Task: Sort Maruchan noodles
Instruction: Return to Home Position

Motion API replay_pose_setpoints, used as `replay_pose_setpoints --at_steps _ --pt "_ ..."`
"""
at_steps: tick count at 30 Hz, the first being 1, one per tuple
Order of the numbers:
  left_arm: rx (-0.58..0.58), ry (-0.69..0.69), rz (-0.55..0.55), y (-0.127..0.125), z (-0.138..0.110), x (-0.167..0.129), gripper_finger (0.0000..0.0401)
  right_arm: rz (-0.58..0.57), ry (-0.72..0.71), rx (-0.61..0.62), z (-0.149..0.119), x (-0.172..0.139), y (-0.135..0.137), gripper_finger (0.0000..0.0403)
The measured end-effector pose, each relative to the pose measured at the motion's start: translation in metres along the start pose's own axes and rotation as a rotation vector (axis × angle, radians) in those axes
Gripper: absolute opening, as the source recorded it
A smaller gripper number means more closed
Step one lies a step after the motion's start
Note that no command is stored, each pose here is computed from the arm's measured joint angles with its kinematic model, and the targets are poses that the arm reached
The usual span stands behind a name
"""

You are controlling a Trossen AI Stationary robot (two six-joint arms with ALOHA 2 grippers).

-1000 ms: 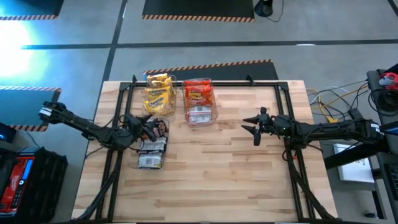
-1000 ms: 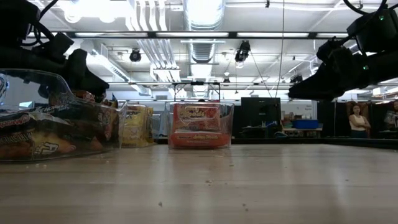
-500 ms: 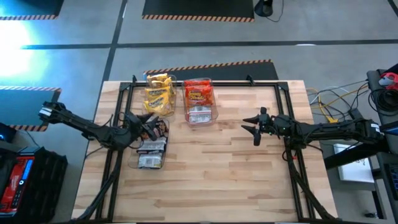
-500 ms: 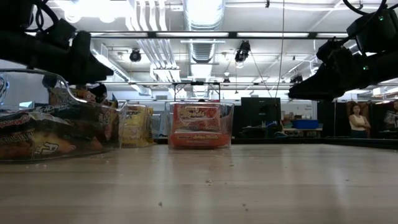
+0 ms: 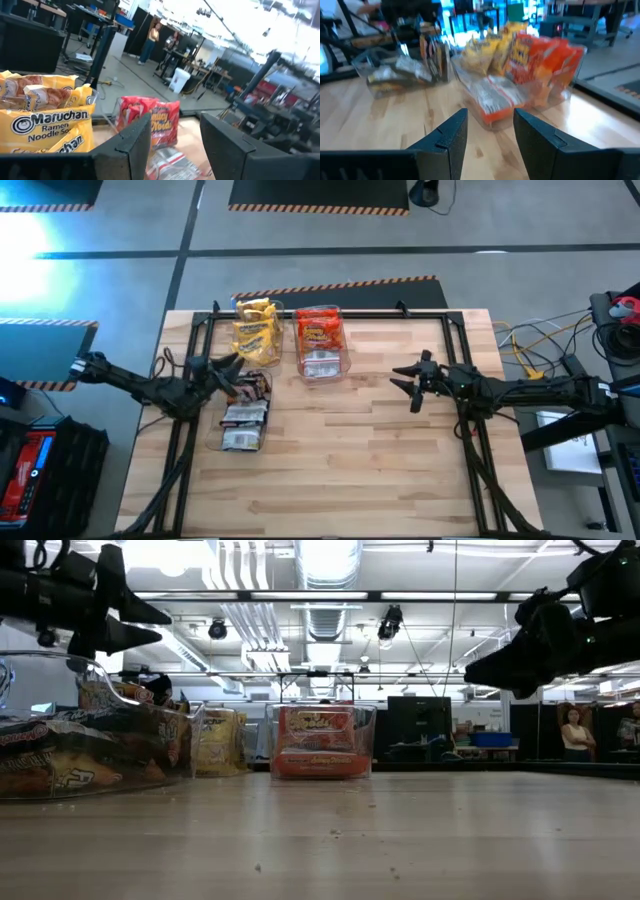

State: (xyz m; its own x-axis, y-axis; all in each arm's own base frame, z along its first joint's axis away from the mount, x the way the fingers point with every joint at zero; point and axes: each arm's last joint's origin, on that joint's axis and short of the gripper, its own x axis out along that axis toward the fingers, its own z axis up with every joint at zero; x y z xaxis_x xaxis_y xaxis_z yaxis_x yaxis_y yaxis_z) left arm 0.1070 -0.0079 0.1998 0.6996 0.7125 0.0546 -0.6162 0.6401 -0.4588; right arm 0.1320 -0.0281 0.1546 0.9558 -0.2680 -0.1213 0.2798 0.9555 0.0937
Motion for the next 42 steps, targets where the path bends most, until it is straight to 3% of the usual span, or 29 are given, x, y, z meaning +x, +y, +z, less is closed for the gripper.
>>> replay_pose_setpoints --at_steps 15,27,42 --pt "-0.165 -0.077 -0.03 0.014 0.013 -0.009 0.0154 0.04 -0.382 0.031 0.036 -0.032 0.001 0.0148" --pt "-0.176 -0.081 -0.031 0.025 0.004 -0.012 0.0154 0.063 -0.599 0.048 0.05 -0.055 0.001 0.0148" --pt "-0.18 -0.082 -0.031 0.025 0.004 -0.012 0.0154 0.06 -0.57 0.046 0.048 -0.053 0.001 0.0148"
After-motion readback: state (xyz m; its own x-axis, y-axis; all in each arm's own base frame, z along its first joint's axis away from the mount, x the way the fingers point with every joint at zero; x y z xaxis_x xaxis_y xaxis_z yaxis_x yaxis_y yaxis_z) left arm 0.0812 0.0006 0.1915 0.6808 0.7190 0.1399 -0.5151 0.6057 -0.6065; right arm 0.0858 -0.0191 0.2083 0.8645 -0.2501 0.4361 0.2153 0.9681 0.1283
